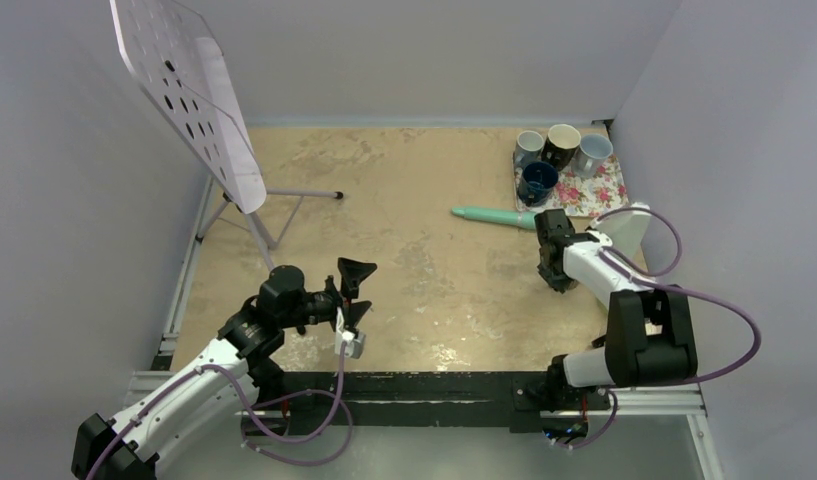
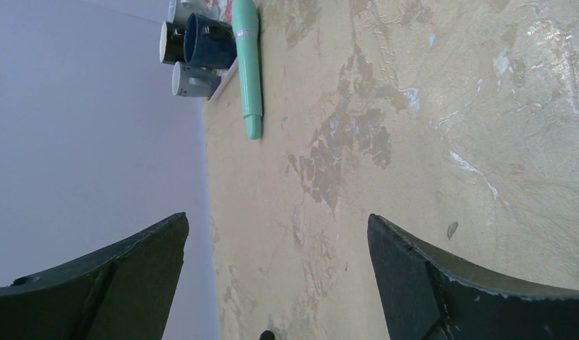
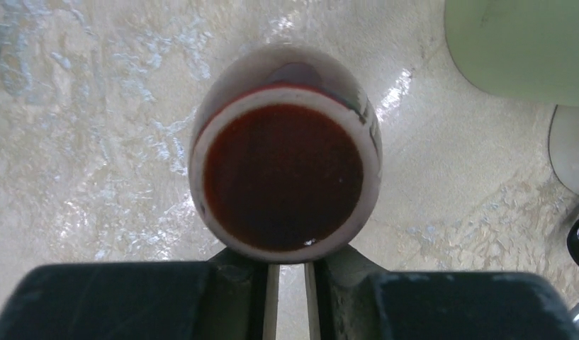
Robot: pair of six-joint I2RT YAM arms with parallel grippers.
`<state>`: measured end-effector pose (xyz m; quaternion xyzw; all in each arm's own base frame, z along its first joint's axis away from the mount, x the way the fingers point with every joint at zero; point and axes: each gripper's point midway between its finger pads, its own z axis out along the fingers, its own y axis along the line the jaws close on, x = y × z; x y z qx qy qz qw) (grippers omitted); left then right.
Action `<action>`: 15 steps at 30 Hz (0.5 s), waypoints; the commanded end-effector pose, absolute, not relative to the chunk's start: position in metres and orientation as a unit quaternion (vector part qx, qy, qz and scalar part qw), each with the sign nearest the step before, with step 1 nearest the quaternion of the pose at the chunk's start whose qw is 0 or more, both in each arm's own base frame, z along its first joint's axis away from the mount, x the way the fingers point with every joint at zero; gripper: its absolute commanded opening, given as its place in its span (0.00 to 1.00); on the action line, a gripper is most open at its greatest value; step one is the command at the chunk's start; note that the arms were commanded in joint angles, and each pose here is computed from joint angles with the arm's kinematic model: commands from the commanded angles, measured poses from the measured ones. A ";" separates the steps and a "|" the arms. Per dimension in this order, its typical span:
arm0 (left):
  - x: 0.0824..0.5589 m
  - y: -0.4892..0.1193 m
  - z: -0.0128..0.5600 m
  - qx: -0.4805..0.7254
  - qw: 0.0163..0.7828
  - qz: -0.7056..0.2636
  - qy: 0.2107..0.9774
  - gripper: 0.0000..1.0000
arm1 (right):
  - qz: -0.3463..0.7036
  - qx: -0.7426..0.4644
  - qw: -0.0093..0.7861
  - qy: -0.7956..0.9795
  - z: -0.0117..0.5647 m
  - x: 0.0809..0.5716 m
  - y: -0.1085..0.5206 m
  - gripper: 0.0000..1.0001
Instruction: Turn the mug right side up
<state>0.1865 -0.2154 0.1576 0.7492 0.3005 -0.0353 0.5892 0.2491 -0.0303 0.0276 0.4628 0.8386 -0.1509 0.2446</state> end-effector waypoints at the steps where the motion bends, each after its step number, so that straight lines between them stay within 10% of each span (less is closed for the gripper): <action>1: 0.185 -0.218 0.165 0.727 0.601 -0.063 0.325 1.00 | -0.123 0.425 0.279 0.852 0.039 0.268 -0.025 0.14; 3: 0.184 -0.221 0.172 0.699 0.611 -0.096 0.358 1.00 | -0.088 0.382 0.287 0.874 0.046 0.279 -0.014 0.00; 15: 0.182 -0.242 0.215 0.405 0.580 -0.372 0.601 1.00 | 0.138 0.219 0.367 0.893 0.126 0.297 0.073 0.00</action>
